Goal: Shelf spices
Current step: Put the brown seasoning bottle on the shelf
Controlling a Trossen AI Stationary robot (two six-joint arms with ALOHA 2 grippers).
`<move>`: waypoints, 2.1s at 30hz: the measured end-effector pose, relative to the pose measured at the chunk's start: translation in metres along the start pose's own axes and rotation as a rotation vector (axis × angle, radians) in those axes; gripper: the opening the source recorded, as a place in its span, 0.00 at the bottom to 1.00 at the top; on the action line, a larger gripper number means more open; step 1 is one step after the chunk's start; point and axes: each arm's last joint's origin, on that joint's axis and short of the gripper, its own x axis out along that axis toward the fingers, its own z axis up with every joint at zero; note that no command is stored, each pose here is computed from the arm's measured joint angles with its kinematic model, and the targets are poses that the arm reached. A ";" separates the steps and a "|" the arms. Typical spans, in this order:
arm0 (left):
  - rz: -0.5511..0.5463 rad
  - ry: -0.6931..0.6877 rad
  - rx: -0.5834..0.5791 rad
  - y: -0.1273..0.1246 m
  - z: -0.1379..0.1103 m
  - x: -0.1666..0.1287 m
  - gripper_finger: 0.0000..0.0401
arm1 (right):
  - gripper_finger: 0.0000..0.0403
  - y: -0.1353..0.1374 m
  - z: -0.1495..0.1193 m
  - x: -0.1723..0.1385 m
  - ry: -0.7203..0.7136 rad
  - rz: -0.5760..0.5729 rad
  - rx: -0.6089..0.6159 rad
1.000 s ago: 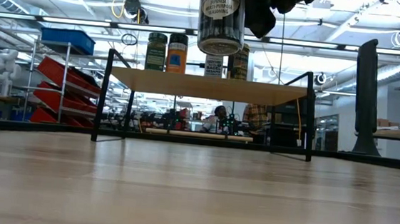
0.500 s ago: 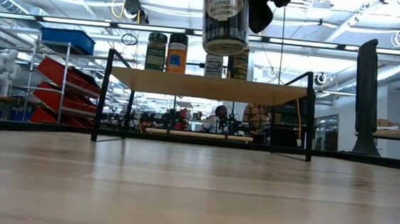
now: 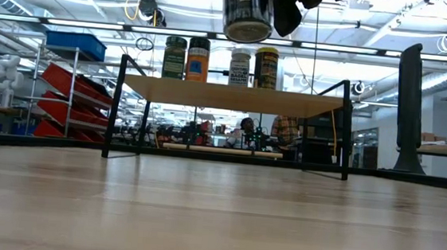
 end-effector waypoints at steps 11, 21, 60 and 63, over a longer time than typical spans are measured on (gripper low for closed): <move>0.003 -0.003 -0.001 0.000 0.000 -0.001 0.72 | 0.78 0.000 0.001 0.000 -0.017 0.002 -0.008; 0.011 -0.006 0.002 -0.001 0.000 -0.001 0.72 | 0.88 0.002 0.004 0.001 -0.051 -0.012 -0.034; 0.026 -0.116 -0.011 -0.009 0.007 -0.025 0.97 | 0.68 0.005 0.002 0.000 -0.036 -0.025 -0.076; 0.052 -0.165 -0.018 -0.008 0.008 -0.045 0.98 | 0.68 0.005 0.003 -0.002 -0.030 -0.026 -0.084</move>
